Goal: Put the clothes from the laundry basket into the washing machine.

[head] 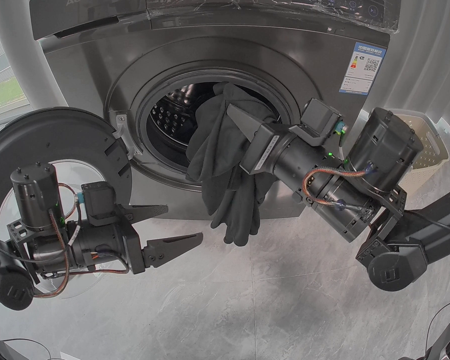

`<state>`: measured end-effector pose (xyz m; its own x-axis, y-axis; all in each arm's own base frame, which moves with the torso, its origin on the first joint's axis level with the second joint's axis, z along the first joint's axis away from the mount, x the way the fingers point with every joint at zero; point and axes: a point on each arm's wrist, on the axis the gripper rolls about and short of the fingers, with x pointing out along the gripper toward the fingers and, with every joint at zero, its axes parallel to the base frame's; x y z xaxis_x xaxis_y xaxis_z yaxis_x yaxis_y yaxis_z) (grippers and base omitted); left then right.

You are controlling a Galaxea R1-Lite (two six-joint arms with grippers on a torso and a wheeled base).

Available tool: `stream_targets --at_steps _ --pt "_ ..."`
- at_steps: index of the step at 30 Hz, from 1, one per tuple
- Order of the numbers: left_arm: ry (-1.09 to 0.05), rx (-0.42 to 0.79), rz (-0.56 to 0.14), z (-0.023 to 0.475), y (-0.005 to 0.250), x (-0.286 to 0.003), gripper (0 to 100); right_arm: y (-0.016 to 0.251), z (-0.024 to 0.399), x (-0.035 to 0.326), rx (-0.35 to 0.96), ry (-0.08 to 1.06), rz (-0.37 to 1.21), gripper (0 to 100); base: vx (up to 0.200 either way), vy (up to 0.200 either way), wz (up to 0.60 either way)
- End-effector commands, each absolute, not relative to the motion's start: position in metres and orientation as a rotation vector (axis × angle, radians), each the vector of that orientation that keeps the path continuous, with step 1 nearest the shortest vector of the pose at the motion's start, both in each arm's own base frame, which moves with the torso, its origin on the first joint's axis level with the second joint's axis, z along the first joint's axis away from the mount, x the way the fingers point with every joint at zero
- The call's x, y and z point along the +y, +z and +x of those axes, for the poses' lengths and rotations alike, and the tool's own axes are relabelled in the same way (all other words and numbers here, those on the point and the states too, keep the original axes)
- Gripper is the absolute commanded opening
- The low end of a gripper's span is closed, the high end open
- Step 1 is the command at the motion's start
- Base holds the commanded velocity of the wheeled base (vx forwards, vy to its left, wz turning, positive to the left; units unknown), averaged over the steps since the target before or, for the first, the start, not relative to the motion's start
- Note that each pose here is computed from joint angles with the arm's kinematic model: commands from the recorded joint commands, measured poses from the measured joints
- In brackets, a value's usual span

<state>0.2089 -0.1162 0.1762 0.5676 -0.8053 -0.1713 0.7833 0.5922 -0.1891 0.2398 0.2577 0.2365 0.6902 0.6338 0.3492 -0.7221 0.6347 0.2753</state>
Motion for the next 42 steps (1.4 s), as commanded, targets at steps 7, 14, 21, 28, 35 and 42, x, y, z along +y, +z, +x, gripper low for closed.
stream_targets --at_steps 7,14,21,28,35,42 --pt "-0.958 0.253 -0.098 0.253 0.153 -0.141 100 0.237 0.239 0.259 -0.231 0.787 0.414 0 0.0 0.0 0.0" --pt "-0.954 0.201 -0.106 0.275 0.152 -0.152 100 0.237 0.237 0.261 -0.23 0.795 0.415 0 0.0 0.0 0.0" --pt "-0.948 0.17 -0.114 0.288 0.15 -0.159 100 0.237 0.235 0.262 -0.228 0.798 0.414 0 0.0 0.0 0.0" --pt "-0.937 0.129 -0.115 0.3 0.152 -0.162 100 0.236 0.235 0.262 -0.225 0.799 0.411 0 0.0 0.0 0.0" --pt "-0.912 0.099 -0.116 0.302 0.153 -0.165 0 0.234 0.235 0.263 -0.222 0.8 0.41 0 0.0 0.0 0.0" --pt "-0.914 0.045 -0.121 0.294 0.159 -0.162 0 0.232 0.237 0.262 -0.217 0.793 0.405 0 0.0 0.0 0.0"
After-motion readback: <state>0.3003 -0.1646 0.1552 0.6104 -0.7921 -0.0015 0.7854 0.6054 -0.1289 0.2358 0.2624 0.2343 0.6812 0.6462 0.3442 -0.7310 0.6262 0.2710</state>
